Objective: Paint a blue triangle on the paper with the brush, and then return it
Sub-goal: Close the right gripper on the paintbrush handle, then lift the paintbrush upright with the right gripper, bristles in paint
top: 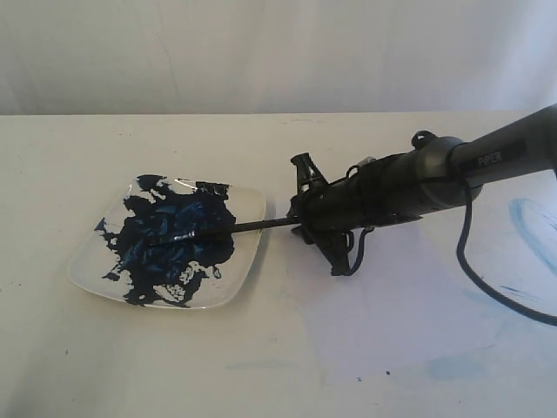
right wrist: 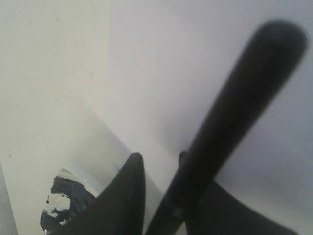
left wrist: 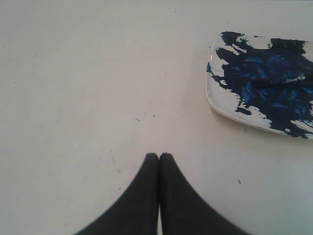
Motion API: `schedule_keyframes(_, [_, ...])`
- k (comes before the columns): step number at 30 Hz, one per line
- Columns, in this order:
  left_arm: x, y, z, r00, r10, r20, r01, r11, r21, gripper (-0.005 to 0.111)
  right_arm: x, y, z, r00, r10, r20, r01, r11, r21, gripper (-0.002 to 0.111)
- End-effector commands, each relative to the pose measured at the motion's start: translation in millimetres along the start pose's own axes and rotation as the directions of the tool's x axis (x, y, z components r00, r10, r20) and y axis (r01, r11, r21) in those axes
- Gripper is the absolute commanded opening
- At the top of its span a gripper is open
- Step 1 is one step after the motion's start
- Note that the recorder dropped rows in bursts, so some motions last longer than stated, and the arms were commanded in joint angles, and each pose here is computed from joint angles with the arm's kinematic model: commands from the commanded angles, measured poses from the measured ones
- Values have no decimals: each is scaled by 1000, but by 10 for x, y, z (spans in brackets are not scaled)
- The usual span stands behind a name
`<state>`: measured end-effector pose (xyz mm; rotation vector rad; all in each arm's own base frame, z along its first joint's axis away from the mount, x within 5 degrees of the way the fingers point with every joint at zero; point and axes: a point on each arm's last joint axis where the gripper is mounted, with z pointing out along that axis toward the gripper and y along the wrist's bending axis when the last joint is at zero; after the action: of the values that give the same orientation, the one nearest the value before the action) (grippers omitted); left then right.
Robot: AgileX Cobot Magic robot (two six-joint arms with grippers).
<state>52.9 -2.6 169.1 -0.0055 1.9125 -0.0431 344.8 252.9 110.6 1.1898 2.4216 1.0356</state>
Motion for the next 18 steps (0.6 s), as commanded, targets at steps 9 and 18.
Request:
schedule_keyframes(9, [7, -6, 4, 1000, -13, -2, 13, 1000, 10, 0, -6, -12, 11, 995, 102, 11, -102, 995, 5, 5])
schedule_keyframes(18, [7, -6, 4, 1000, -13, -2, 13, 1000, 10, 0, 10, 219, -51, 996, 94, -5, -94, 993, -64, 5])
